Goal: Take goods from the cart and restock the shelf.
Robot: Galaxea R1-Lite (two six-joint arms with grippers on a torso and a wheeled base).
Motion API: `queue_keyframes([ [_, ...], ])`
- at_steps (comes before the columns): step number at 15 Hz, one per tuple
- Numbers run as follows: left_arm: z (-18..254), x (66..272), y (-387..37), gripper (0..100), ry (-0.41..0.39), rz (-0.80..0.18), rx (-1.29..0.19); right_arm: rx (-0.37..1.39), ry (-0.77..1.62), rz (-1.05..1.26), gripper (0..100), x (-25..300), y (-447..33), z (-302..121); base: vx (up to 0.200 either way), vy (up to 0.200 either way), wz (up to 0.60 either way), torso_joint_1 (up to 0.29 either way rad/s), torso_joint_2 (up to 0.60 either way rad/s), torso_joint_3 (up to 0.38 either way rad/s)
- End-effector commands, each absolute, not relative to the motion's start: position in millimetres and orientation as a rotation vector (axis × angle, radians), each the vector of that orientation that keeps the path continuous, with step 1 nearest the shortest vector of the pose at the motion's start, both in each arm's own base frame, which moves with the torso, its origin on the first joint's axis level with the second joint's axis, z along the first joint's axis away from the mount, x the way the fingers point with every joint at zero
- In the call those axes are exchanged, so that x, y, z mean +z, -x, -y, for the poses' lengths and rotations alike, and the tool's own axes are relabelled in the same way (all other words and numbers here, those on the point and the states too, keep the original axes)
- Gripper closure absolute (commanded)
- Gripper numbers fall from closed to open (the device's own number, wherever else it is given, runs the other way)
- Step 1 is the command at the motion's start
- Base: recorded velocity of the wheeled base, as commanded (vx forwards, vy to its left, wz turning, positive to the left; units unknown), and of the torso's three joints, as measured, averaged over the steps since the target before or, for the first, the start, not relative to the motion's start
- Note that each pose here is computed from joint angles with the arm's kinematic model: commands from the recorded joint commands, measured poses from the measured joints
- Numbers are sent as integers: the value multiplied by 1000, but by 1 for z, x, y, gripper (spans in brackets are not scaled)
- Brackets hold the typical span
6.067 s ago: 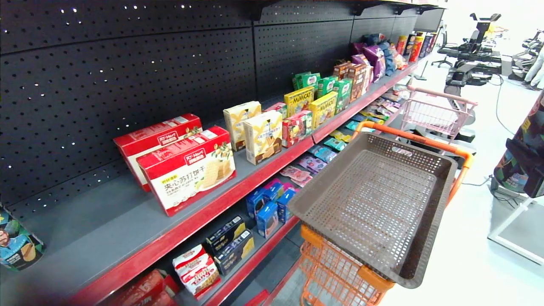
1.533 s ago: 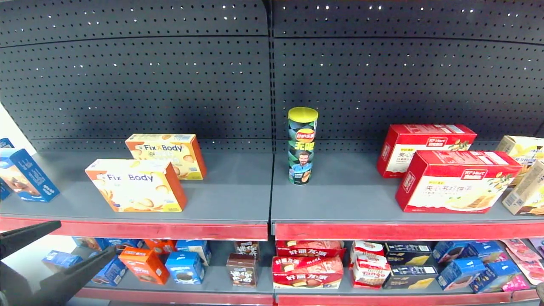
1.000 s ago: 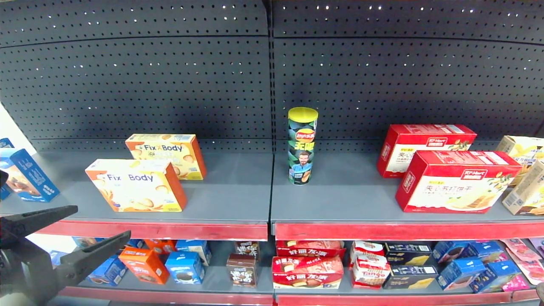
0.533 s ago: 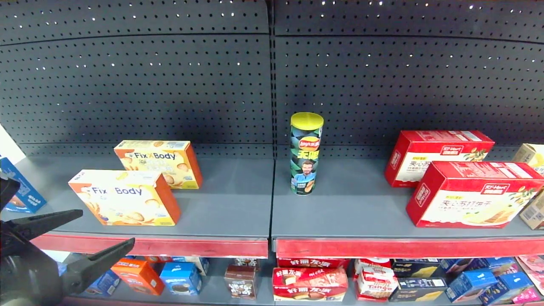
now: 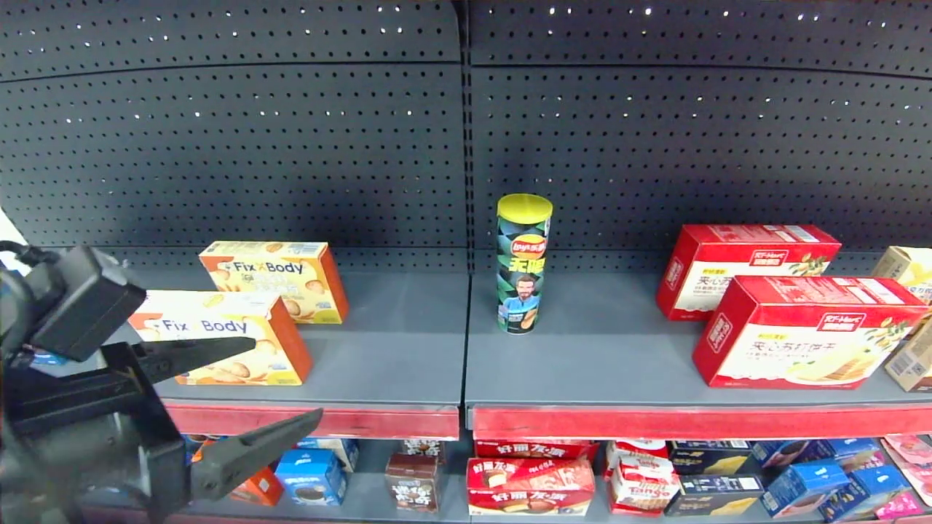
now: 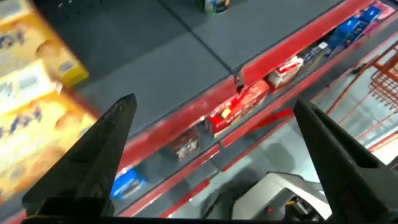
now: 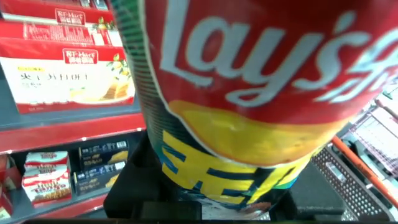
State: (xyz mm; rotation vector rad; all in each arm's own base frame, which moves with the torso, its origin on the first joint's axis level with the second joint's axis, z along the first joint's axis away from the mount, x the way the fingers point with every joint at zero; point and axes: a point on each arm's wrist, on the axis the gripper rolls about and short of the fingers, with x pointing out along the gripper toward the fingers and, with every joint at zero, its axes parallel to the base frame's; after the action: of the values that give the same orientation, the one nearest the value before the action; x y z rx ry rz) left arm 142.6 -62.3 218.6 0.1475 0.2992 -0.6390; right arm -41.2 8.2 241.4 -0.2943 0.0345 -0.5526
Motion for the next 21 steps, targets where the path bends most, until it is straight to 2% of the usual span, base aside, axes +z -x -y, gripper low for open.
queue_keyframes([
  [1, 85, 226, -187, 0, -146, -335, -662, -558, 295, -36, 100, 239, 42, -8, 0, 0, 0, 0, 0, 0],
  [4, 94, 220, -225, 0, -144, -367, -639, -563, 297, -32, 100, 240, 42, -9, 0, 0, 0, 0, 0, 0],
  [6, 101, 217, -245, 0, -140, -343, -637, -579, 295, -32, 100, 240, 43, -9, 0, 0, 0, 0, 0, 0],
  [9, 117, 214, -289, 0, -90, -344, -618, -590, 294, -55, 100, 237, 39, -8, 0, 0, 0, 0, 0, 0],
  [12, 132, 217, -325, 0, -69, -268, -623, -590, 293, -75, 100, 233, 37, -7, 0, 0, 0, 0, 0, 0],
  [15, 149, 215, -337, 0, -29, -244, -650, -607, 293, -88, 100, 231, 36, -7, 0, 0, 0, 0, 0, 0],
  [21, 168, 204, -357, 0, -13, -236, -671, -610, 294, -87, 100, 232, 35, -7, 0, 0, 0, 0, 0, 0],
])
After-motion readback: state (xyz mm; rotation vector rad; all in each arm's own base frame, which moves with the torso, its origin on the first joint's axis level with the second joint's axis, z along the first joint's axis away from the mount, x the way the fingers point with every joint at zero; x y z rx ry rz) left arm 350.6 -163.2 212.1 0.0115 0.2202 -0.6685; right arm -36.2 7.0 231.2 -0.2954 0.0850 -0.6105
